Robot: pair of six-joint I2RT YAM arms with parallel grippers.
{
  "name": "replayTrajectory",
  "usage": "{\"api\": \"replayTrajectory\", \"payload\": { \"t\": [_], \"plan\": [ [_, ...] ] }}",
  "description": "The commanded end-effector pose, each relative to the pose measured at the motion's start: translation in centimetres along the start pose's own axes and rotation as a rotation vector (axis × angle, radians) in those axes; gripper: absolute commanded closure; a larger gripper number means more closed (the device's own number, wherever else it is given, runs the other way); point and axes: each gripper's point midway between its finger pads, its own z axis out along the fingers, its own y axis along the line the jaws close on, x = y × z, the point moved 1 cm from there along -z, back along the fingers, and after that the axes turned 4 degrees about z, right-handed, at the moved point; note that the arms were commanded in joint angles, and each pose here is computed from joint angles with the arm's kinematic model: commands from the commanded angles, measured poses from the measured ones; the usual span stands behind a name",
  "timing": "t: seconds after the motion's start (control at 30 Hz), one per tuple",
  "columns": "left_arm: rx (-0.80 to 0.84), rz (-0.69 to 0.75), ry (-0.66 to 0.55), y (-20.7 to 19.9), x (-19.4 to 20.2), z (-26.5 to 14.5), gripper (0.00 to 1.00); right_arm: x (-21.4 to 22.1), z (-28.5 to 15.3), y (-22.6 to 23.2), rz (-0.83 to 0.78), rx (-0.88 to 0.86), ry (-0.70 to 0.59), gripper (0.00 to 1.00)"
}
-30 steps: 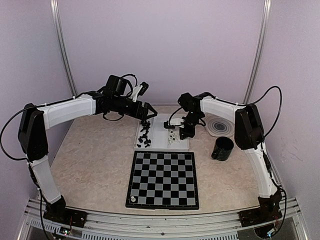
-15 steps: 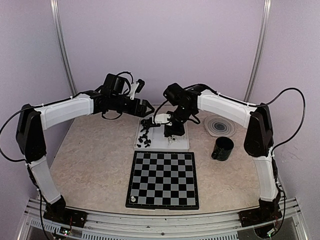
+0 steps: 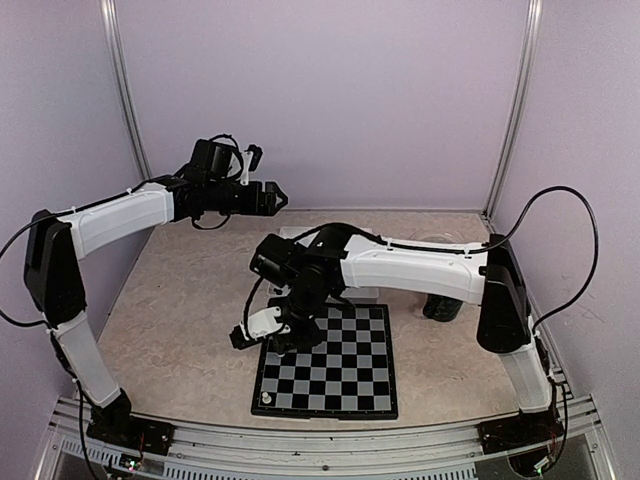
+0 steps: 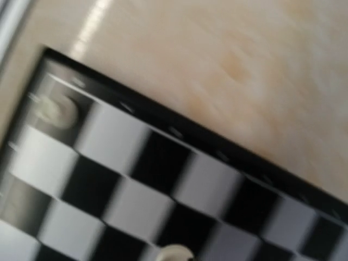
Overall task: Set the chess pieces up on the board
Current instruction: Place the pawn on the chessboard.
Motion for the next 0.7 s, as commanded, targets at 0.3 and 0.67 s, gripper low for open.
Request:
{"api": "replayTrajectory", "payload": {
  "t": [0.3,0.67],
  "plan": [
    [0.01,-0.021,-0.058,-0.4,-2.1,-2.0,0.07,-1.3,3.8,2.5,-0.032,-0.07,0.018,1.0],
    [-0.009,-0.011,-0.06,-0.1,-2.2,-2.1,0.07,-2.6,5.7,4.0,-0.062,-0.098,0.017,1.0]
  ]
}}
